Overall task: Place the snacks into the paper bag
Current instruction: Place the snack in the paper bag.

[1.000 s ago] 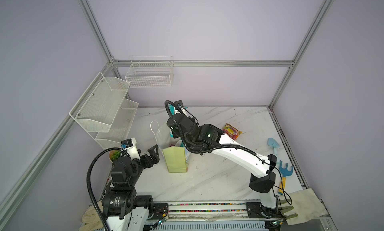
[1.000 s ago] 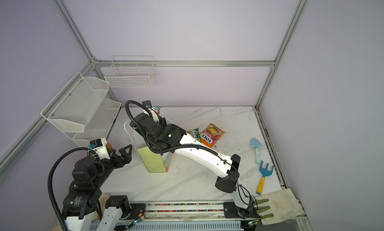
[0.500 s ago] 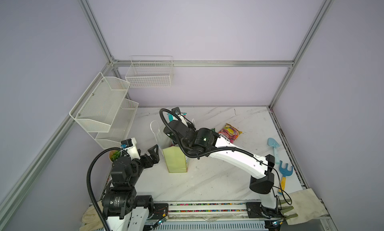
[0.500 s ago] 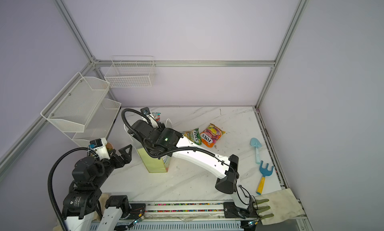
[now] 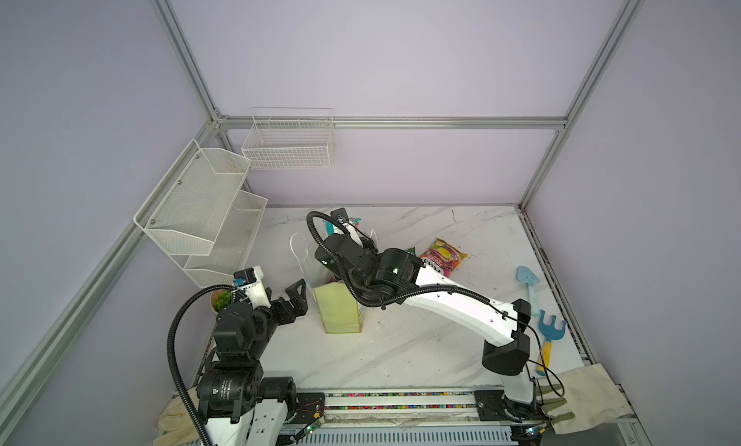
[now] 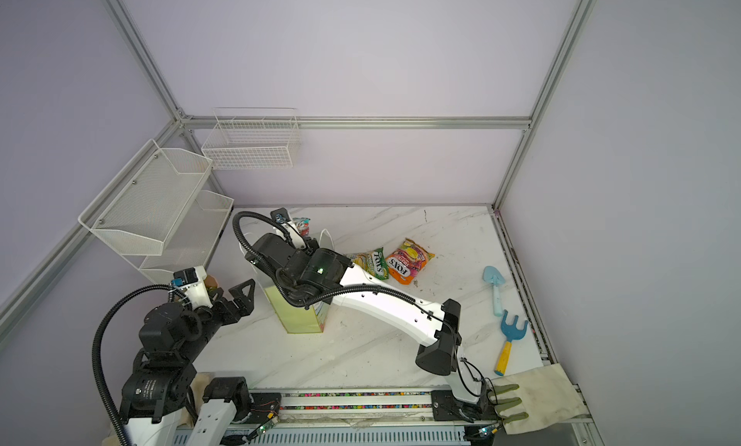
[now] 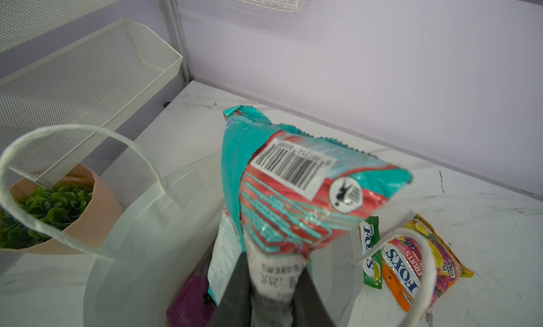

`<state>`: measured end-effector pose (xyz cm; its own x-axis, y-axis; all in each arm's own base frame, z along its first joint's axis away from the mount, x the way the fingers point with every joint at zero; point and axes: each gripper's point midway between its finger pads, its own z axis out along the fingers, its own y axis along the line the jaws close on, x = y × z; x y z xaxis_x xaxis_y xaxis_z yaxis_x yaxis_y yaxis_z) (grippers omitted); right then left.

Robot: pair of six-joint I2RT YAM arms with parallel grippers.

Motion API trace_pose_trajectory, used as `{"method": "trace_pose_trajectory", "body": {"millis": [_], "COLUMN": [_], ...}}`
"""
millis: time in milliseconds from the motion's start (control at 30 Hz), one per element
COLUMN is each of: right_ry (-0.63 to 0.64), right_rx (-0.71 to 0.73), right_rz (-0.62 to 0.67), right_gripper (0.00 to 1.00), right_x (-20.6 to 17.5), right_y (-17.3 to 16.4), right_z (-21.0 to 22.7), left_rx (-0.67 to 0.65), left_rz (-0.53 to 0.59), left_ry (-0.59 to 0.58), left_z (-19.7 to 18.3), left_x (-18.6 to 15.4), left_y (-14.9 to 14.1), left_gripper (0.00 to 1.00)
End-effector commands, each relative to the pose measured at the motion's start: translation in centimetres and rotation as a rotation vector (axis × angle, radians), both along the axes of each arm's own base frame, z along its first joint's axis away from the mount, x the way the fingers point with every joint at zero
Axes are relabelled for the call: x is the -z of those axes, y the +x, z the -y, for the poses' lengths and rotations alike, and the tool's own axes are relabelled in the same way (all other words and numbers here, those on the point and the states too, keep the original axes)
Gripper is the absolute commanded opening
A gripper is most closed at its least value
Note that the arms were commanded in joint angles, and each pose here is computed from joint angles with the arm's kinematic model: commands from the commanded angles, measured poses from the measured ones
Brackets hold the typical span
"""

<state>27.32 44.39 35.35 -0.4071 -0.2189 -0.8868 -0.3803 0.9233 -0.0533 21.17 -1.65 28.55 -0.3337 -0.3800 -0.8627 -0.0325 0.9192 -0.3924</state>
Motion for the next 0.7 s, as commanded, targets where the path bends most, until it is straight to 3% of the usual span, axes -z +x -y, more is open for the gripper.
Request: {"method": "trace_pose_trajectory", "body": {"millis": [0, 133, 467, 667], "right_ry": [0.050, 0.054, 0.099, 0.167], "right_rx": [0.029, 0.025, 0.033, 0.053], "right_rz": [0.041, 0.042, 0.054, 0.065], "right_gripper": [0.26, 0.39, 0.43, 0.57], "right_x": [-3.1, -3.3, -4.7, -6.2], "right_y": [-0.5, -0.7, -0.8, -1.0], "right_z": [1.7, 1.7, 2.3, 3.3], "left_rx": [0.003, 0.004, 0.003, 0.002], "left_rz": [0.001, -0.001, -0.002, -0.002], "left_ry": [0.000, 0.000, 0.000, 0.001], "left_z": [0.1, 0.1, 0.1, 0.0], "left_x": [0.8, 0.9, 0.9, 0.9], "left_y": [0.4, 0.5, 0.5, 0.5], "left_gripper": [1.00, 1.00, 1.00, 1.00]}}
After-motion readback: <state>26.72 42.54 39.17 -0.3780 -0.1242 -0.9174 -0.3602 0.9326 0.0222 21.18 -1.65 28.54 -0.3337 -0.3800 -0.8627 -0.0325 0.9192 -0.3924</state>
